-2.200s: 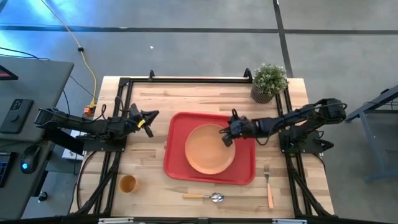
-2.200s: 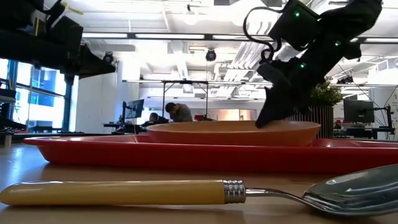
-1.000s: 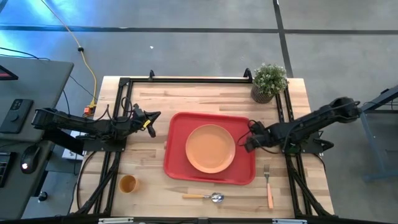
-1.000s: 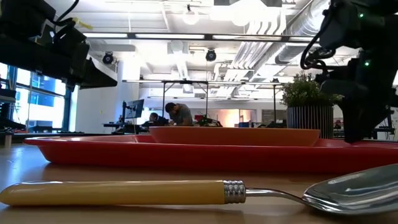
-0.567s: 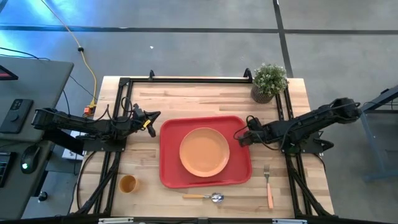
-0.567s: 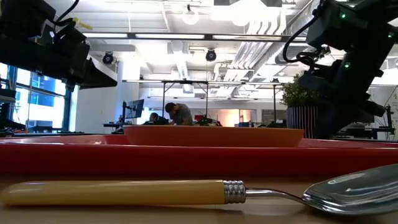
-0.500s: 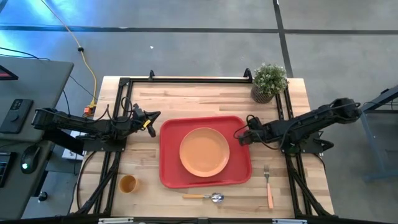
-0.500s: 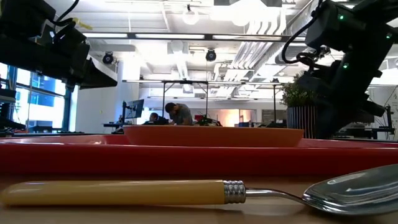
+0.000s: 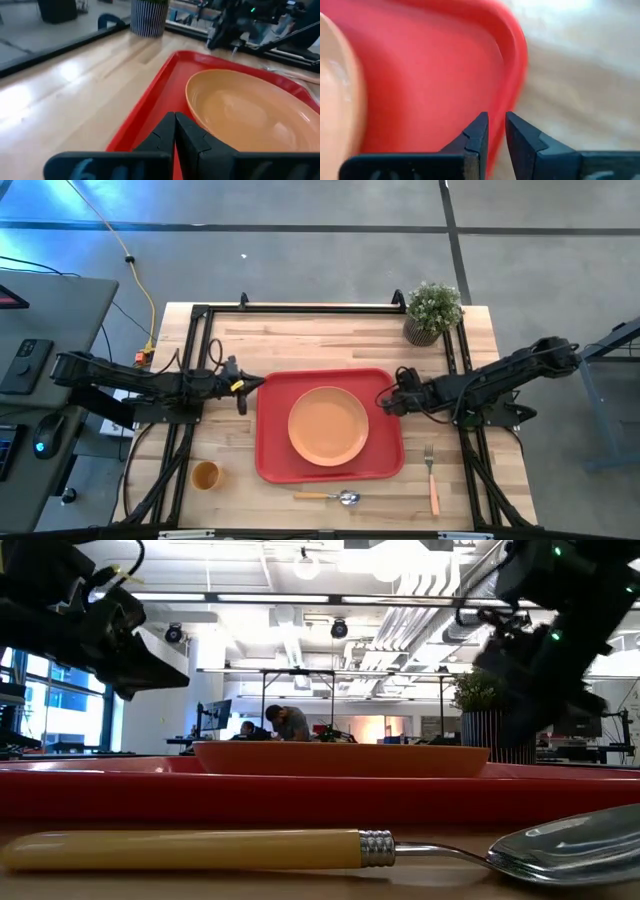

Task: Pick and place plate/cup/fork/spoon on tray
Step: Adjust the red serving tray

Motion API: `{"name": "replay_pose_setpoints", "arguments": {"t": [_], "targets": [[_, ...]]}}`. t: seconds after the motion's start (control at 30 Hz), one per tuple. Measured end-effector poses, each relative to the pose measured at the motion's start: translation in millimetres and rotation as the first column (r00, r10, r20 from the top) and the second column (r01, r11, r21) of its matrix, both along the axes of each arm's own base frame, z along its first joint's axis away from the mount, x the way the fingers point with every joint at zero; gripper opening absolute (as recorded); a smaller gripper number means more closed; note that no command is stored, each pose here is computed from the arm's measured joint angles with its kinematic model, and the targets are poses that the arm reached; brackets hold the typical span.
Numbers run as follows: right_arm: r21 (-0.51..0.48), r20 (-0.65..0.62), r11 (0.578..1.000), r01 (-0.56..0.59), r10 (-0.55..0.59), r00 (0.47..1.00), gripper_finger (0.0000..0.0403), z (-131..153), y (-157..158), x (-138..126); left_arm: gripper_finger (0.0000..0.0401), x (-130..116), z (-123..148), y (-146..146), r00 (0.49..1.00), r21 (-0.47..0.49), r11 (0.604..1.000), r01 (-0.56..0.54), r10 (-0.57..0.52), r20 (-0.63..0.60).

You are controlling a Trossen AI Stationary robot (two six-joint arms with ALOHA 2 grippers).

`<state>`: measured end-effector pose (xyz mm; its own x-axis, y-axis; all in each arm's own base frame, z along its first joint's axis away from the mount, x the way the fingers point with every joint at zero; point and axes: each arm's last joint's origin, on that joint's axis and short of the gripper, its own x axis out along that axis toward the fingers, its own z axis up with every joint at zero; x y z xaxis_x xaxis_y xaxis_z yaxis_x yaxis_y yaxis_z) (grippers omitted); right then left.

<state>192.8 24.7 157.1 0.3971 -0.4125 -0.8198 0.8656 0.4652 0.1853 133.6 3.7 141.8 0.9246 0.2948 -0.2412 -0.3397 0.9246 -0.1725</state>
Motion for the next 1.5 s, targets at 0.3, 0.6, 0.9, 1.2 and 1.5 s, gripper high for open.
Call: {"name": "replay_pose_setpoints", "arguments": {"t": [0.3,0.6,0.9,1.2,1.5], "targets": [[-0.312,0.050,0.913,-0.262,0.292,0.955,0.0041,15.1,-18.4,39.8,0.0000,1.9,-3.4,2.3,0.995,-0.041,0.994,-0.100,0.100,-0.003],[-0.233,0.070,0.899,-0.371,0.396,0.916,0.0004,-20.9,-59.2,71.6,0.0000,4.0,3.3,1.0,0.995,-0.058,0.996,-0.063,0.067,0.069],[-0.094,-0.050,0.963,-0.253,0.249,0.967,0.0001,-50.7,-64.2,64.6,0.0000,4.0,3.2,1.2,0.996,-0.043,0.997,-0.067,0.069,0.064],[-0.111,-0.087,0.989,-0.095,0.085,0.993,0.0000,-48.6,-50.0,52.2,0.0000,3.8,2.8,1.6,0.996,-0.022,0.997,-0.073,0.075,0.055],[-0.133,-0.092,0.990,-0.040,0.027,0.995,0.0000,-48.9,-32.8,46.4,0.0000,3.4,1.2,1.6,0.996,-0.032,0.996,-0.077,0.079,0.041]]}}
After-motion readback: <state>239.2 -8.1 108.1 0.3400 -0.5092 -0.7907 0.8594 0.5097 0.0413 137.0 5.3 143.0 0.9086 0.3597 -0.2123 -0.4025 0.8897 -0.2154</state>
